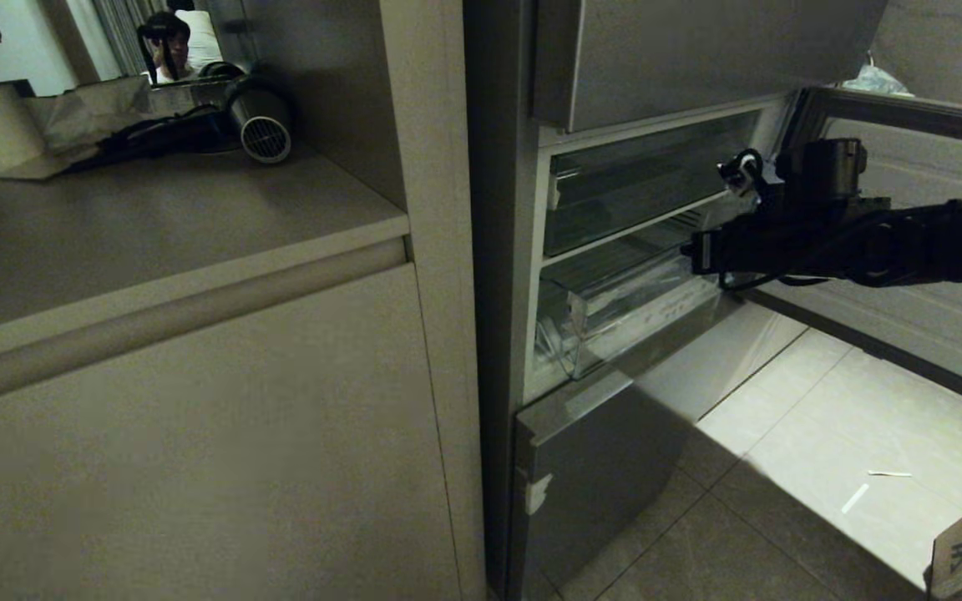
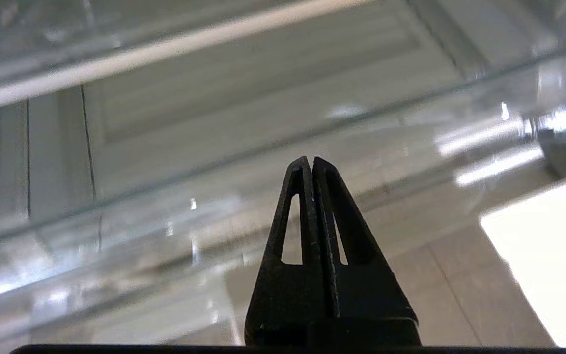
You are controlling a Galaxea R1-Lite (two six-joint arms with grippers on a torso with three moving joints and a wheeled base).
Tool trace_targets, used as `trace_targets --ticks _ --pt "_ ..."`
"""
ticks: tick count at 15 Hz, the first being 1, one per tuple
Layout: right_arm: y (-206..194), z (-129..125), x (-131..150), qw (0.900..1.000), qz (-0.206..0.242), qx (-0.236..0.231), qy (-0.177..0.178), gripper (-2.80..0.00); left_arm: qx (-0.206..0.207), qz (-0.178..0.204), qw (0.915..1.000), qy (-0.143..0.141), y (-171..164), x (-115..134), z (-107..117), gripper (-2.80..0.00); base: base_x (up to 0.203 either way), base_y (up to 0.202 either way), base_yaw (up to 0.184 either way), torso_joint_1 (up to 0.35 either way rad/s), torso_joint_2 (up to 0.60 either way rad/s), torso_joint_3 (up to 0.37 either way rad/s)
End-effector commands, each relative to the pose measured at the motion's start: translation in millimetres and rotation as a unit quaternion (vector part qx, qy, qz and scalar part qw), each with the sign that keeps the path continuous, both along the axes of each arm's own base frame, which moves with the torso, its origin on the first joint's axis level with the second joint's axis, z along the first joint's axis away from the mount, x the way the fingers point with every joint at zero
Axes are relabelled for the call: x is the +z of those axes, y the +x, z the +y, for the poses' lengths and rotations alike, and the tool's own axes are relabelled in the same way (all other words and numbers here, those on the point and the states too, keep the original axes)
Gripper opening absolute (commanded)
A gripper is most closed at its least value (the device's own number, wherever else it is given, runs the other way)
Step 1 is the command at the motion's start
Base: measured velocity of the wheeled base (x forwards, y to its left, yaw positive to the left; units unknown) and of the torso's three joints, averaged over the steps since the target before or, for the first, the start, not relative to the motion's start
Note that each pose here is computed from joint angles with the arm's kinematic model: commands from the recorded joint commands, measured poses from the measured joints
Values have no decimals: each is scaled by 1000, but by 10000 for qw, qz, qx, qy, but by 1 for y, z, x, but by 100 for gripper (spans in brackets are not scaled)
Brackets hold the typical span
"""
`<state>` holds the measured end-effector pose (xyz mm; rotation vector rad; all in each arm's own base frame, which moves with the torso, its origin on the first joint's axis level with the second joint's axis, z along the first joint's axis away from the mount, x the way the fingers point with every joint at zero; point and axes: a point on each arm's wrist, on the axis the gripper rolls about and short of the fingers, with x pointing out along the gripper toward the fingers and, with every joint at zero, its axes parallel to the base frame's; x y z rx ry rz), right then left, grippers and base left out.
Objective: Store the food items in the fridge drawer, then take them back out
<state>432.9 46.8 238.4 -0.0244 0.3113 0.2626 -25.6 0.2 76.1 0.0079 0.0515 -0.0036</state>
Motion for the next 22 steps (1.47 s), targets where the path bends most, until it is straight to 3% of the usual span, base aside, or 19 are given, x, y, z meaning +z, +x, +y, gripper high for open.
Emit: trace_targets --ticks 1,4,13,22 --pt "-22 -4 25 10000 7 -25 -11 -280 2 11 10000 0 0 0 0 -280 0 0 0 0 0 0" --pt "-32 -9 37 10000 -19 -50 -5 -280 2 11 10000 0 0 0 0 -280 0 0 0 0 0 0" --pt "16 -2 2 10000 64 -23 -54 -280 2 11 10000 0 0 0 0 -280 0 0 0 0 0 0" --pt "35 0 -15 9996 -39 147 -217 -280 2 11 10000 0 0 0 0 -280 0 0 0 0 0 0"
